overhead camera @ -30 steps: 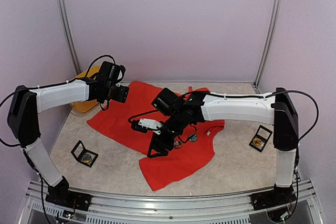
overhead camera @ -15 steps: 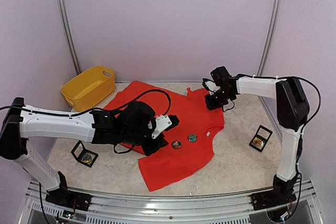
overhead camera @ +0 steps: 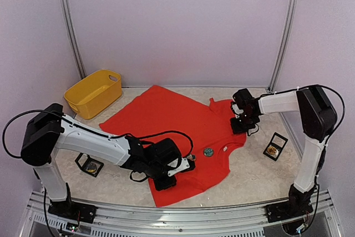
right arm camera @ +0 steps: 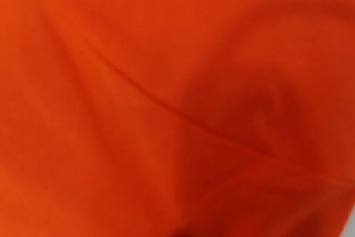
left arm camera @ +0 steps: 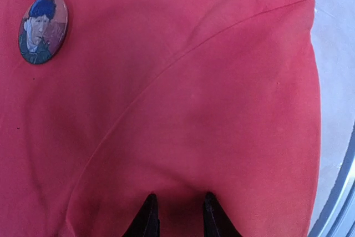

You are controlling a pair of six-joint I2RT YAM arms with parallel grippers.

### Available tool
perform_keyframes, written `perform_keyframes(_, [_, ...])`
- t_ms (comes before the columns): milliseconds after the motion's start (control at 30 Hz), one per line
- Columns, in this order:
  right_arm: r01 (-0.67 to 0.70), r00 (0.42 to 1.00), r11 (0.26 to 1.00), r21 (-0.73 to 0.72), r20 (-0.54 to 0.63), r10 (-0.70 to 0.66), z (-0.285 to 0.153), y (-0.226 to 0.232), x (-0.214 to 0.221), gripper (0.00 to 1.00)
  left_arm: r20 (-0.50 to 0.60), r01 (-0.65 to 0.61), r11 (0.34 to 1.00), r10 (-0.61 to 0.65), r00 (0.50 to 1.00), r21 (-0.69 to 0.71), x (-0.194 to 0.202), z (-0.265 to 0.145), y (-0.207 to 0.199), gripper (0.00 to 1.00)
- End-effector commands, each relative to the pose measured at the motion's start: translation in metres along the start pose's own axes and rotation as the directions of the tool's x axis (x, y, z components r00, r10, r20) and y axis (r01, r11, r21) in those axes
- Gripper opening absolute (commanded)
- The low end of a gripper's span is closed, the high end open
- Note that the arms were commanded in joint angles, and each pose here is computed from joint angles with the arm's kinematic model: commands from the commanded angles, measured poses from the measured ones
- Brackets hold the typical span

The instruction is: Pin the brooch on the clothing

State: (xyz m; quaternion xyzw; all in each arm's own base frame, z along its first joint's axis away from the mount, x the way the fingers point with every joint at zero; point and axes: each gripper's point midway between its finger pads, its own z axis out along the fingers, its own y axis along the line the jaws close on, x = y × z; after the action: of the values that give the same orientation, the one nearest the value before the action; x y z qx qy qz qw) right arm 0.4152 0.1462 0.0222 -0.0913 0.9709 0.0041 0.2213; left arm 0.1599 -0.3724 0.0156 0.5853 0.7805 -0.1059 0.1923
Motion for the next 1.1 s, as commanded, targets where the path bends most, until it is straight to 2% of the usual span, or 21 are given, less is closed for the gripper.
perform_keyframes(0, [-0.075, 0.99, 0.997, 0.023, -0.115, 0.077, -0.016, -0.013, 0.062, 0.0, -0.173, 0.031, 0.985, -0.001, 0.985, 0.167, 0.045, -0.005, -0.044, 0.26])
perform_keyframes(133, [-0.093, 0.988, 0.995, -0.025, -0.123, 0.089, -0.043, -0.01, 0.076, 0.0, -0.239, 0.057, 0.97, 0.002, 0.971, 0.238, 0.063, -0.021, -0.062, 0.26])
perform_keyframes(200, [-0.072, 0.994, 0.995, -0.066, -0.081, 0.067, -0.06, -0.004, 0.058, 0.0, -0.205, 0.042, 0.967, 0.01, 0.979, 0.251, 0.053, -0.032, -0.063, 0.28])
perform_keyframes(267, [-0.047, 0.999, 0.996, -0.079, -0.012, 0.046, -0.073, -0.002, 0.029, 0.0, -0.106, 0.007, 0.968, 0.02, 0.994, 0.252, 0.025, -0.05, -0.056, 0.31])
perform_keyframes(333, [-0.026, 0.998, 0.997, -0.066, 0.063, 0.03, -0.075, -0.005, -0.003, 0.0, 0.043, 0.0, 0.976, -0.009, 0.999, 0.218, -0.017, -0.074, -0.033, 0.37])
perform_keyframes(400, [-0.02, 0.996, 0.999, -0.039, 0.085, 0.023, -0.061, -0.012, -0.024, 0.0, 0.165, 0.063, 0.984, -0.09, 0.982, 0.164, -0.047, -0.09, 0.008, 0.4])
perform_keyframes(467, [-0.032, 0.996, 0.999, -0.019, 0.081, 0.033, -0.042, -0.021, -0.041, 0.0, 0.257, 0.205, 0.976, -0.218, 0.942, 0.074, -0.063, -0.097, 0.067, 0.41])
perform_keyframes(500, [-0.039, 0.995, 0.999, -0.005, 0.087, 0.039, -0.034, -0.026, -0.049, 0.0, 0.292, 0.315, 0.949, -0.311, 0.905, 0.035, -0.063, -0.098, 0.1, 0.4])
perform_keyframes(567, [-0.063, 0.994, 0.998, 0.003, 0.09, 0.062, -0.016, -0.037, -0.06, 0.0, 0.348, 0.491, 0.871, -0.452, 0.821, -0.028, -0.057, -0.094, 0.158, 0.4])
perform_keyframes(633, [-0.086, 0.991, 0.996, 0.004, 0.098, 0.085, -0.002, -0.046, -0.07, 0.0, 0.352, 0.611, 0.788, -0.551, 0.757, -0.081, -0.041, -0.075, 0.2, 0.41])
perform_keyframes(767, [-0.131, 0.989, 0.991, 0.038, 0.07, 0.128, 0.025, -0.071, -0.065, 0.0, 0.35, 0.728, 0.669, -0.653, 0.671, -0.146, -0.011, -0.043, 0.246, 0.41])
perform_keyframes(900, [-0.166, 0.985, 0.981, 0.102, 0.057, 0.161, 0.031, -0.098, -0.053, 0.0, 0.29, 0.766, 0.591, -0.709, 0.642, -0.251, 0.034, -0.022, 0.263, 0.41])
perform_keyframes(967, [-0.174, 0.984, 0.979, 0.109, 0.057, 0.169, 0.031, -0.104, -0.052, 0.0, 0.258, 0.769, 0.578, -0.726, 0.637, -0.274, 0.051, -0.013, 0.263, 0.4])
perform_keyframes(1067, [-0.156, 0.987, 0.98, 0.121, 0.055, 0.15, 0.027, -0.108, -0.055, 0.0, 0.256, 0.769, 0.581, -0.727, 0.638, -0.266, 0.055, -0.012, 0.261, 0.4])
